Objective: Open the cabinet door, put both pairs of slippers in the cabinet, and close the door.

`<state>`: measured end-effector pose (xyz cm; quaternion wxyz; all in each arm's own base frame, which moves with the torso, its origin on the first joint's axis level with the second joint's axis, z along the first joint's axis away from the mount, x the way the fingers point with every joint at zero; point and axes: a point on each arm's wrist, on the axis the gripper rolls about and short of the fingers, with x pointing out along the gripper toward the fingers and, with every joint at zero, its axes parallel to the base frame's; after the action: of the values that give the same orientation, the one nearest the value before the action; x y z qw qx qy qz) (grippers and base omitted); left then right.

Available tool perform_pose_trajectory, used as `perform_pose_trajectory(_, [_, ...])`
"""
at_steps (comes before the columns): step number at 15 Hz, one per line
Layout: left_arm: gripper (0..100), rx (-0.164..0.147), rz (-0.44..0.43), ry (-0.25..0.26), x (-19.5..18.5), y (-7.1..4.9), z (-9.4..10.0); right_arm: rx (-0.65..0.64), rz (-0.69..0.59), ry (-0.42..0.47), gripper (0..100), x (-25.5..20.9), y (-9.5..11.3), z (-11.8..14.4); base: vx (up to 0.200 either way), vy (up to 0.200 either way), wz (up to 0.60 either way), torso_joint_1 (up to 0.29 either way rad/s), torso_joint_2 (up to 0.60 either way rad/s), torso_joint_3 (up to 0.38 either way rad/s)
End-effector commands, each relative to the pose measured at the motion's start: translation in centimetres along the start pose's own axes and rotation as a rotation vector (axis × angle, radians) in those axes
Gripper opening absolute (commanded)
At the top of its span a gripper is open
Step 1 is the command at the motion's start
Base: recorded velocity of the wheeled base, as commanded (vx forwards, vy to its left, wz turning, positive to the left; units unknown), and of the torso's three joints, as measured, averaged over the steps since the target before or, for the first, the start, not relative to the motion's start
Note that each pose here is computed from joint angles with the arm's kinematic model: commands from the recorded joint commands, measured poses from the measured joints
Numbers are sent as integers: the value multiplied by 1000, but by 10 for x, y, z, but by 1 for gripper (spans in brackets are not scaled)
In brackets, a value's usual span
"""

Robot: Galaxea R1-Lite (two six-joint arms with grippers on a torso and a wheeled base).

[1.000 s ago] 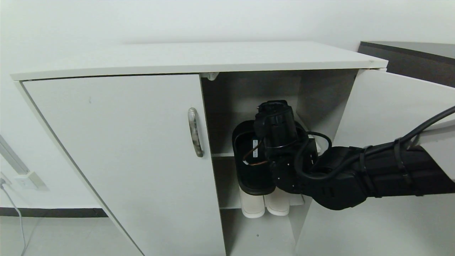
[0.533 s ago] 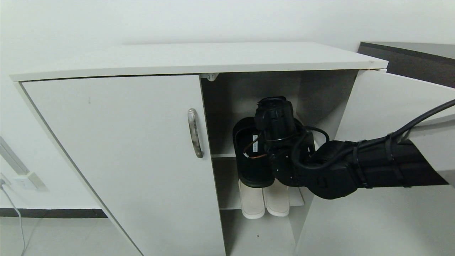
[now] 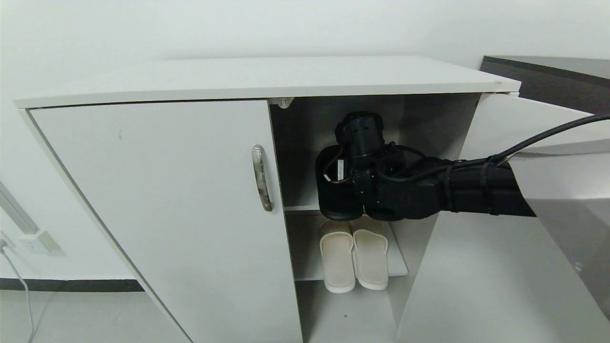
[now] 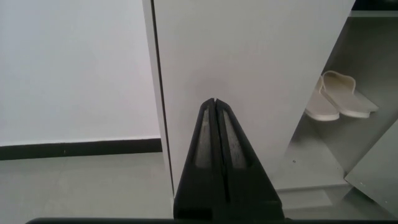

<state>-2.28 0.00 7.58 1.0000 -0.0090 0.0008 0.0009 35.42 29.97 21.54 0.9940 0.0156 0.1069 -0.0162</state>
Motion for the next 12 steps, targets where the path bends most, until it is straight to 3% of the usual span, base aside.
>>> perform_pose_trajectory(1, [0,0,0,0,0,0,0,5,-19,-4,0,15,0,-3,0,0,0,0,0,0])
perform_pose_trajectory(9, [0,0,0,0,0,0,0,8,-32,-17,0,28,-2,-2,0,0,0,0,0,0])
perform_pose_trajectory(10, [0,0,0,0,0,0,0,8,-32,-17,100,27,-3,-2,0,0,0,0,0,0])
perform_pose_trajectory(12, [0,0,-2,0,0,0,0,2,-33,-12,100,26,-3,-3,0,0,0,0,0,0])
